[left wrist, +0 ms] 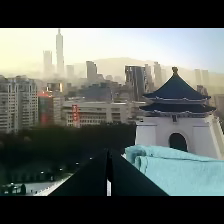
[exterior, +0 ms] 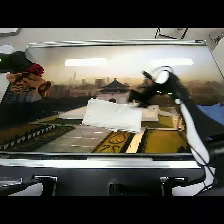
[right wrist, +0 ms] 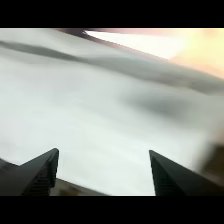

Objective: Fold the clothes and pants, and hang the long-sleeved shirts on hangers.

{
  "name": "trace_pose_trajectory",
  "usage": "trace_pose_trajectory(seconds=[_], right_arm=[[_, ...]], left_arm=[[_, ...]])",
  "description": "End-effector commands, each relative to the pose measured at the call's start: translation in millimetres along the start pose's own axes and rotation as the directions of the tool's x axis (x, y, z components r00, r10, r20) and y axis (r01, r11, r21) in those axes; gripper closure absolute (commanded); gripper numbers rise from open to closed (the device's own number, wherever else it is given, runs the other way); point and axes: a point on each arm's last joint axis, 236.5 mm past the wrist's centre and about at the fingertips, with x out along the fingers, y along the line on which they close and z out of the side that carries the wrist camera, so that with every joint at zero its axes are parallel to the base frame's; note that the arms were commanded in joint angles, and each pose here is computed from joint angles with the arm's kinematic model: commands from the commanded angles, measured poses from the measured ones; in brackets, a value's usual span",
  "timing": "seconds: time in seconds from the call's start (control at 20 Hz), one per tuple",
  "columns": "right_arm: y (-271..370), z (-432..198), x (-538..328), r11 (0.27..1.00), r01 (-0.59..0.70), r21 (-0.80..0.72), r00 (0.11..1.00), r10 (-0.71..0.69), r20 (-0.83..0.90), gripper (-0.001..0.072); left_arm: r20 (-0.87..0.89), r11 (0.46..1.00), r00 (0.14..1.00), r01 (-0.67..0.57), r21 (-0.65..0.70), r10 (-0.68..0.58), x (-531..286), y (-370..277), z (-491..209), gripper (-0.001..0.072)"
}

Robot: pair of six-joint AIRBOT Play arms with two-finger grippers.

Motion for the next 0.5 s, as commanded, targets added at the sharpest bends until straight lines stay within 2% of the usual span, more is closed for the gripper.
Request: trace_pose_trajectory(seconds=[0.0,0.15,0.25,0.35,0.45], right_arm=[[-91,-54,-5,0.980,0.101,0.172,0.982,-0.070,-0.175,0.0082],[-59,-60,35,0.974,-0.163,0.156,0.976,0.182,-0.115,0.0103],[-57,-53,47,0.964,-0.208,0.167,0.974,0.219,-0.053,0.0143],[-60,-45,54,0.960,-0.214,0.181,0.975,0.222,-0.024,0.0143],[-48,-38,58,0.942,-0.283,0.182,0.958,0.288,-0.003,0.0143]], left_arm=[[-0.016,1.000,1.000,0.000,0.010,0.001,-3,0,-4,0.0681],[-0.026,1.000,1.000,0.002,0.011,-0.002,-3,-1,-7,0.0680],[-0.027,1.000,1.000,0.017,0.006,-0.017,-3,-5,-7,0.0680],[-0.027,1.000,0.999,0.029,0.004,-0.029,-2,-8,-7,0.0680],[-0.029,0.999,0.999,0.034,0.009,-0.034,-2,-12,-7,0.0680]])
